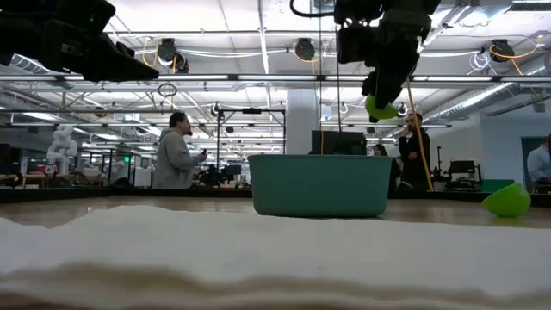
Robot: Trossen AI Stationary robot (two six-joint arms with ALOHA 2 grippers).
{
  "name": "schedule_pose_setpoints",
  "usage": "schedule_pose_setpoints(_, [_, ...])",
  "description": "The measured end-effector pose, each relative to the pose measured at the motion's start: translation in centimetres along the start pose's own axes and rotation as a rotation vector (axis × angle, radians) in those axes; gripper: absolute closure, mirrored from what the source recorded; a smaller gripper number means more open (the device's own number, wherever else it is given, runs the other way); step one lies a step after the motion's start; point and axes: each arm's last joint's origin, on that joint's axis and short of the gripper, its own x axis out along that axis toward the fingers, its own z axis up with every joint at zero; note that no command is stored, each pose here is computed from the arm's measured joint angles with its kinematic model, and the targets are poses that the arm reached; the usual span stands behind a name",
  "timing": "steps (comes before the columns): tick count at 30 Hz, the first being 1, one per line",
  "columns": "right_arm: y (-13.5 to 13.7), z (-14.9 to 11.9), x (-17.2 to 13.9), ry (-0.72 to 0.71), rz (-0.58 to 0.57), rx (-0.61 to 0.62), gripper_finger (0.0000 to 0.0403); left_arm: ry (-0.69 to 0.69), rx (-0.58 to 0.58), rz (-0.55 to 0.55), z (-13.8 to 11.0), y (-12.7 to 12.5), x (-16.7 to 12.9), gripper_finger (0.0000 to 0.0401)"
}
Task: Pick and placing Produce into tupperware
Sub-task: Put the top sliced green cabbage into the green bin
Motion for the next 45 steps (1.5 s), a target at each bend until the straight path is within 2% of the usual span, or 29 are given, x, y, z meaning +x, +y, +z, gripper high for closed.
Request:
schedule_pose_setpoints(10, [0.5,-1.3,-2.5,0.008,0.026,0.045,0.0216,-0.010,0.000,0.003,0.1,0.0,0.0,0.0370])
schedule_pose_setpoints(15, [1.0,-1.1,-4.0,0.030,0.028,0.053,0.0216,-0.012,0.000,0.004,0.1,0.0,0.0,0.0370])
schedule_pose_setpoints(23, [2.6,-0.9,-6.2,0.049,0.041,0.018,0.0216,-0.011,-0.001,0.004,0.1,0.0,0.0,0.0370])
schedule_pose_setpoints(45, [3.4,-0.6,-6.2,0.018,0.053,-0.009,0.0216,-0.011,-0.002,0.004,0.1,0.0,0.0,0.0370])
